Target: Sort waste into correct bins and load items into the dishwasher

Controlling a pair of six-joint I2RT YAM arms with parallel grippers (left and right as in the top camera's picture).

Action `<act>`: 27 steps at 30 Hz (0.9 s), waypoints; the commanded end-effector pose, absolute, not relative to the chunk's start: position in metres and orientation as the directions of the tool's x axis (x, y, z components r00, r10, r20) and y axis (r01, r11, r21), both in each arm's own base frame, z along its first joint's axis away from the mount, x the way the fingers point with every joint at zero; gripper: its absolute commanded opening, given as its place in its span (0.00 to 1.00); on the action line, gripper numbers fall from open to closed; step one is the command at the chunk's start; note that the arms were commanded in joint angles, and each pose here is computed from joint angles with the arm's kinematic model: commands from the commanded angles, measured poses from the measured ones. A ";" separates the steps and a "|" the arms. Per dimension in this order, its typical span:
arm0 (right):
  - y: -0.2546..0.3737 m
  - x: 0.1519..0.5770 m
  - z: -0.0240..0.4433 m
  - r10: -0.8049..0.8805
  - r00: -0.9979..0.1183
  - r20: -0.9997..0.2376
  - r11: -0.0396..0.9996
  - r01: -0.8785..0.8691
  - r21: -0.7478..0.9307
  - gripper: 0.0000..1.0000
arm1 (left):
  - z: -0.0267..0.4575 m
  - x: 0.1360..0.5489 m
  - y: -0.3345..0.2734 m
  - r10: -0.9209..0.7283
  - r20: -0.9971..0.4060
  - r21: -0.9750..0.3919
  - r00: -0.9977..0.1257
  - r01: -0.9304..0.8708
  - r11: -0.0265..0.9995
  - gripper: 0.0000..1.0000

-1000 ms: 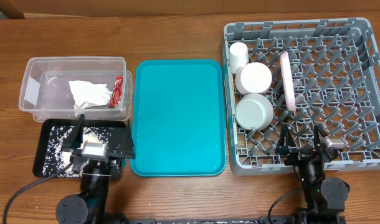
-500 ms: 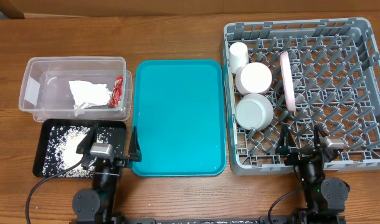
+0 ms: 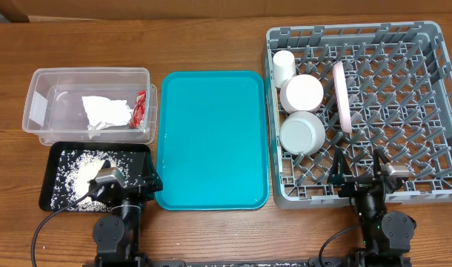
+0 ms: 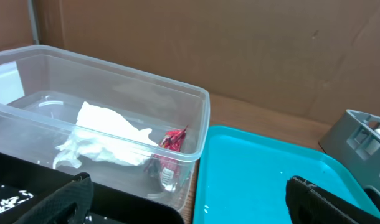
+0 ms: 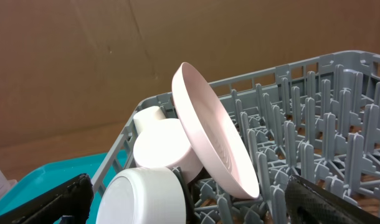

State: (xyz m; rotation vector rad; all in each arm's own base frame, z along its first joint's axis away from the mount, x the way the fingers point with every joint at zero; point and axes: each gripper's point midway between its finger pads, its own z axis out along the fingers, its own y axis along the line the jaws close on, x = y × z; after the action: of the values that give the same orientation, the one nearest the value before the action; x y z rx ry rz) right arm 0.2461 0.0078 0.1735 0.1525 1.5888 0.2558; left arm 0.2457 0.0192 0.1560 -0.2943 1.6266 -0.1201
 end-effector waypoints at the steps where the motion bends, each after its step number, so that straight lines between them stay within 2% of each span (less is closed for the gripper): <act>1: 0.007 0.246 0.172 0.262 -0.029 -0.965 0.963 -0.059 0.264 1.00 | 0.158 0.245 0.026 -0.268 -0.963 -0.261 -0.030 -0.151 0.953 1.00; 27: 0.002 0.246 0.173 0.262 -0.021 -0.965 0.964 -0.034 0.262 1.00 | 0.158 0.245 0.026 -0.247 -0.968 -0.240 -0.032 -0.148 0.959 1.00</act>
State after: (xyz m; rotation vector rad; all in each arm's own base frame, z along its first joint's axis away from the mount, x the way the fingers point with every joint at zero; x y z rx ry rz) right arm 0.2462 0.0070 0.1736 0.1557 1.5879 0.2519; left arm 0.2454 0.0216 0.1566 -0.3015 1.6225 -0.1052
